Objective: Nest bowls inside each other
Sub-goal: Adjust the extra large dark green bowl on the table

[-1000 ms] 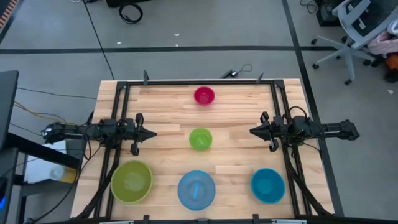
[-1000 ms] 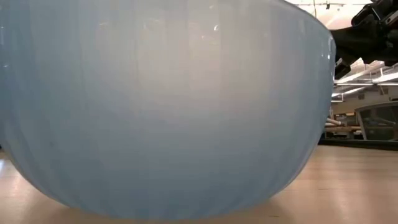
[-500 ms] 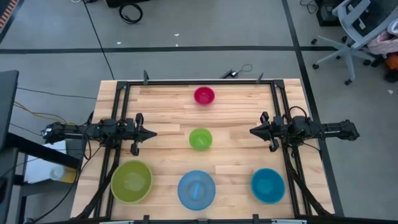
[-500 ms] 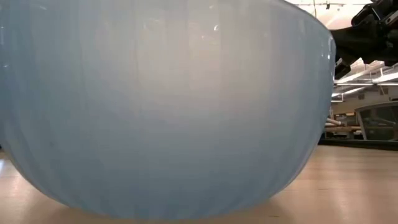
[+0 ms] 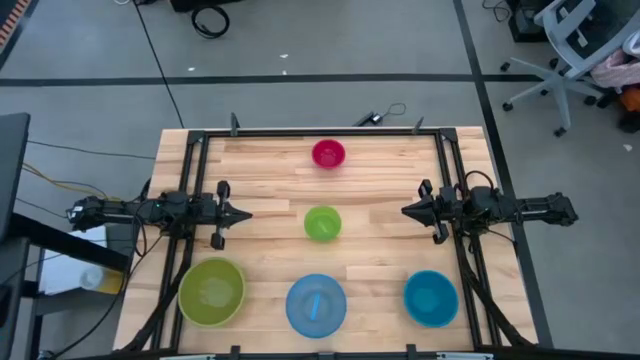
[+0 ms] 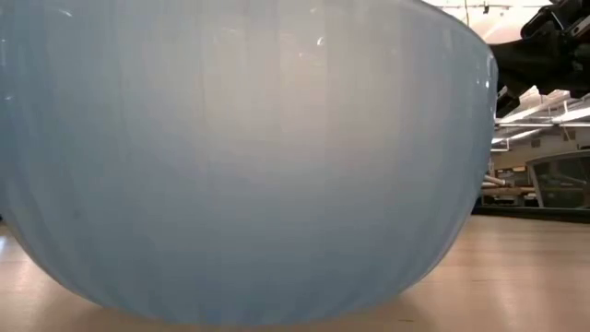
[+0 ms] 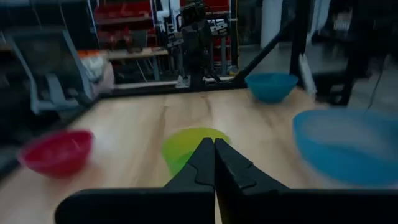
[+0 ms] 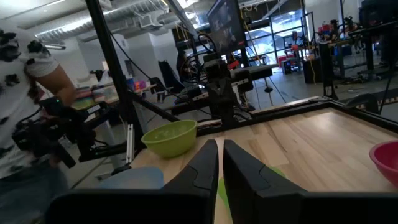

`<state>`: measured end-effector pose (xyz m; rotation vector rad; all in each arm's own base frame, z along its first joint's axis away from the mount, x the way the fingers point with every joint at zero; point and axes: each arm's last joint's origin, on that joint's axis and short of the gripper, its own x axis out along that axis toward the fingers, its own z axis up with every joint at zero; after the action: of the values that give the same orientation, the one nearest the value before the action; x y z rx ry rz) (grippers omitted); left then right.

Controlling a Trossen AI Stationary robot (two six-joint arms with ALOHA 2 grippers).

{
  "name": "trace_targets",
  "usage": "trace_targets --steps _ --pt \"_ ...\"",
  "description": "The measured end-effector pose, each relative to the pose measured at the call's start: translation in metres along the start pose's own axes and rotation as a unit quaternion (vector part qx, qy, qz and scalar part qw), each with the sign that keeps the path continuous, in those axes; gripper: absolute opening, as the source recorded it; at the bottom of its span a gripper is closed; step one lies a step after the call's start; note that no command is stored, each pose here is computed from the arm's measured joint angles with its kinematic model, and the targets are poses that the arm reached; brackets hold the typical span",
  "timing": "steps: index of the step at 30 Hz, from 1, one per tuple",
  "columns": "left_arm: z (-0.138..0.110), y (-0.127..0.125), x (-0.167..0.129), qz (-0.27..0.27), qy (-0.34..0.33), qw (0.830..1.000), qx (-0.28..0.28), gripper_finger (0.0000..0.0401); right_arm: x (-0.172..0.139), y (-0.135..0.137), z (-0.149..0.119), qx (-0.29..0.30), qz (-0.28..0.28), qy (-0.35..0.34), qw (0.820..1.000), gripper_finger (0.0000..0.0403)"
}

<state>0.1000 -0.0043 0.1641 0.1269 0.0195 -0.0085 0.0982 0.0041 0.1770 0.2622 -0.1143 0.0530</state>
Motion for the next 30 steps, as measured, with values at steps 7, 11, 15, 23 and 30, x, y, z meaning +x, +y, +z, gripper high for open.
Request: trace_targets --steps 7,11,15,23,30 --pt "0.000 0.000 0.000 0.000 0.000 1.000 0.020 0.0000 0.000 0.000 0.000 0.000 0.000 0.000 1.000 0.0032" --pt "0.001 0.000 0.000 0.000 -0.002 1.000 0.021 0.0000 0.000 0.000 0.000 0.000 0.000 0.000 1.000 0.0032" --pt "0.007 0.001 0.000 0.004 -0.035 0.999 -0.020 0.0000 0.000 0.000 0.000 0.000 0.000 0.000 1.000 0.0032" --pt "0.012 0.007 -0.001 0.090 -0.078 0.955 -0.272 0.0000 -0.001 -0.005 0.008 -0.038 -0.118 -0.061 0.990 0.0032" --pt "0.009 0.017 0.004 0.236 -0.097 0.907 -0.335 0.0000 -0.010 -0.019 0.021 0.081 -0.358 -0.203 0.908 0.0045"
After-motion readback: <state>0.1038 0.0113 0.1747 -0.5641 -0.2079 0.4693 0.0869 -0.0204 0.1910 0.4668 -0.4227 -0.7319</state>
